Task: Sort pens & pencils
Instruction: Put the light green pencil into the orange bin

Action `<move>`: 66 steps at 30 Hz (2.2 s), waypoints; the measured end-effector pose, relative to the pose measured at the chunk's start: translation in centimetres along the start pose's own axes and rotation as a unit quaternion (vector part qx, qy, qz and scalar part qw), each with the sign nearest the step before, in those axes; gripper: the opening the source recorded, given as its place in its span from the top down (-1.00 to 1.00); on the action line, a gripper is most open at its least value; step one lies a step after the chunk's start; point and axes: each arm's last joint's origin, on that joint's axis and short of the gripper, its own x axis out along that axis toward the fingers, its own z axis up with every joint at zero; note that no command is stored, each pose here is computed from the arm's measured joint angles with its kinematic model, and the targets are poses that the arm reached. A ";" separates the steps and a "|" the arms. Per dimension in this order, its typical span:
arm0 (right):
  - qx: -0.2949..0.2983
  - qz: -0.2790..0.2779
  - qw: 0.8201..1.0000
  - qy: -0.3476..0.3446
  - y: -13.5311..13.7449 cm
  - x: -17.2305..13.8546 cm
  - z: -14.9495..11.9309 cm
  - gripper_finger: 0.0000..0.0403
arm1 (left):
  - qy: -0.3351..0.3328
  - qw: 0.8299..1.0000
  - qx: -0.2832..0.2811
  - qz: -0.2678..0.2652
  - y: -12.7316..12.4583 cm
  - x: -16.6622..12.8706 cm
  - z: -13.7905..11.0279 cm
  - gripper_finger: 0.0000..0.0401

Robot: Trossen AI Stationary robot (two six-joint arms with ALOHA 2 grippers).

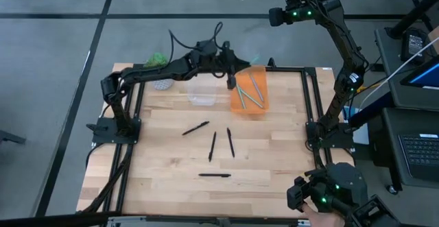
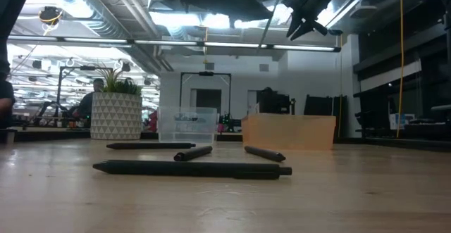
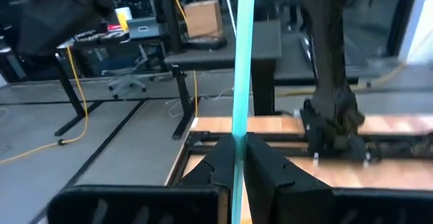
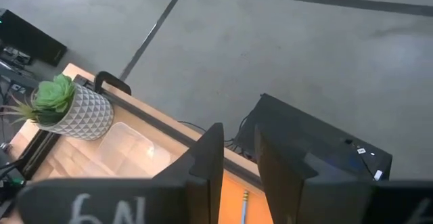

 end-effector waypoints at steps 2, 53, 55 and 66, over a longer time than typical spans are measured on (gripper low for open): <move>-0.005 0.000 1.000 0.000 0.0 0.0 0.0 0.57 | -0.006 1.000 -0.016 0.002 0.4 -0.1 0.1 0.92; -0.166 0.140 0.974 -0.060 4.5 2.6 0.1 0.57 | -0.061 0.983 -0.156 0.070 11.2 -4.0 -0.6 0.92; -0.161 0.150 0.974 -0.060 4.5 2.6 0.1 0.57 | -0.061 0.983 -0.156 0.073 11.9 -4.4 -0.7 0.92; -0.148 0.260 0.953 -0.036 6.2 1.9 -0.4 0.57 | -0.060 0.983 -0.160 0.065 13.6 -5.5 -1.1 0.92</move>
